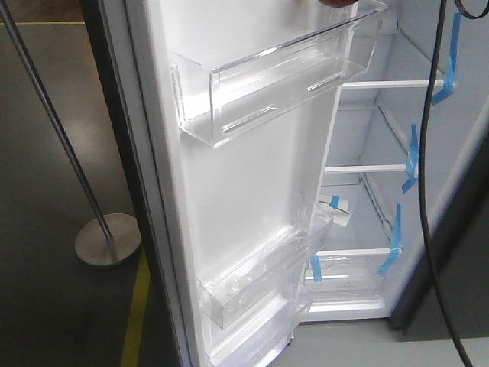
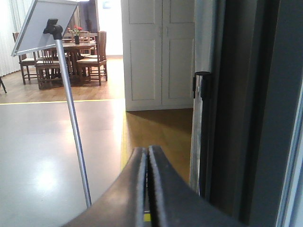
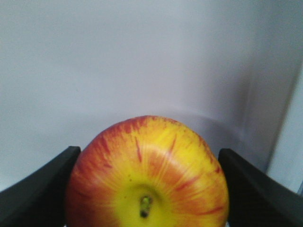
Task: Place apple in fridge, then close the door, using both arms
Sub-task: 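Raise the right arm with the apple over the top door bin, then lower the apple into the top door bin and open the right gripper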
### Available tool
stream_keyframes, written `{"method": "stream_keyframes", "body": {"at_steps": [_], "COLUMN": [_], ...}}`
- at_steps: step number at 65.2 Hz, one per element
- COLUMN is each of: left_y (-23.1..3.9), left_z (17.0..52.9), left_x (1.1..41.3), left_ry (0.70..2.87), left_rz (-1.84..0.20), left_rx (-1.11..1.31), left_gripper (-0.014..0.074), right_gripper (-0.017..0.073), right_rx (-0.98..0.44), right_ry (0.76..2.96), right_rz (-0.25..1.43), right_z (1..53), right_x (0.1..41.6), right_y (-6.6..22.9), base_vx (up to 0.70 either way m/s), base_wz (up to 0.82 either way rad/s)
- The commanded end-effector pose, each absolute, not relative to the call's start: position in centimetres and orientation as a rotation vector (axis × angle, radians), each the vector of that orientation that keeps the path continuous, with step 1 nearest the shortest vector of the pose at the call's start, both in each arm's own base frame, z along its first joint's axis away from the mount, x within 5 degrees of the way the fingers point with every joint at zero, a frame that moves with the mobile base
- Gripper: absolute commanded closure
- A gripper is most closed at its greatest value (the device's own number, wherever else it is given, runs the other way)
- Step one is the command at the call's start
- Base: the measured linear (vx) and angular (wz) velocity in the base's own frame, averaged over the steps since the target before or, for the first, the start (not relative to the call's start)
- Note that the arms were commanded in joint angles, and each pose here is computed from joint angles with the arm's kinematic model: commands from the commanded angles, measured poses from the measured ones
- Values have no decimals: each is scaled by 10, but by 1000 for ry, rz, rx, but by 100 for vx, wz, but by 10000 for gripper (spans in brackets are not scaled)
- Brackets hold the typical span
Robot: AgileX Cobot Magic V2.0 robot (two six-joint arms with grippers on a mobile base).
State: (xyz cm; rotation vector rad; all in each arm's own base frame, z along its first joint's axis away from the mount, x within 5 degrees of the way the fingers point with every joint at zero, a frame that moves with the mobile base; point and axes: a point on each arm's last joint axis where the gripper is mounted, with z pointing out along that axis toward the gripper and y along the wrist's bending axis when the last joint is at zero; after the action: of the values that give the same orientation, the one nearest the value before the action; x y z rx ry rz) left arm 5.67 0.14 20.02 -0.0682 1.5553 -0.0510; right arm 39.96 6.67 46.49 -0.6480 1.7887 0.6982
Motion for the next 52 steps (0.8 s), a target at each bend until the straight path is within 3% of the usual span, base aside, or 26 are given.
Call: {"method": "stream_keyframes", "body": {"at_steps": [1, 8, 16, 52], "left_y": [0, 0, 0, 0], "left_z": [212, 212, 212, 212], "left_x": [54, 54, 54, 54], "left_ry": [1464, 1464, 1464, 1464], "left_rz": [-70, -70, -70, -70], "left_rx": [-51, -51, -51, -51], "left_gripper": [601, 601, 601, 601], "right_gripper": [166, 52, -16, -4], "right_rx": [-618, -607, -589, -582], "right_ry": [1661, 1664, 1673, 1655], "right_rz": [704, 696, 683, 685], "right_z": [498, 497, 497, 505], "right_x": [383, 384, 385, 379], "right_y": [67, 66, 65, 65], "base_vx": [0, 0, 0, 0], "base_wz": [0, 0, 0, 0]}}
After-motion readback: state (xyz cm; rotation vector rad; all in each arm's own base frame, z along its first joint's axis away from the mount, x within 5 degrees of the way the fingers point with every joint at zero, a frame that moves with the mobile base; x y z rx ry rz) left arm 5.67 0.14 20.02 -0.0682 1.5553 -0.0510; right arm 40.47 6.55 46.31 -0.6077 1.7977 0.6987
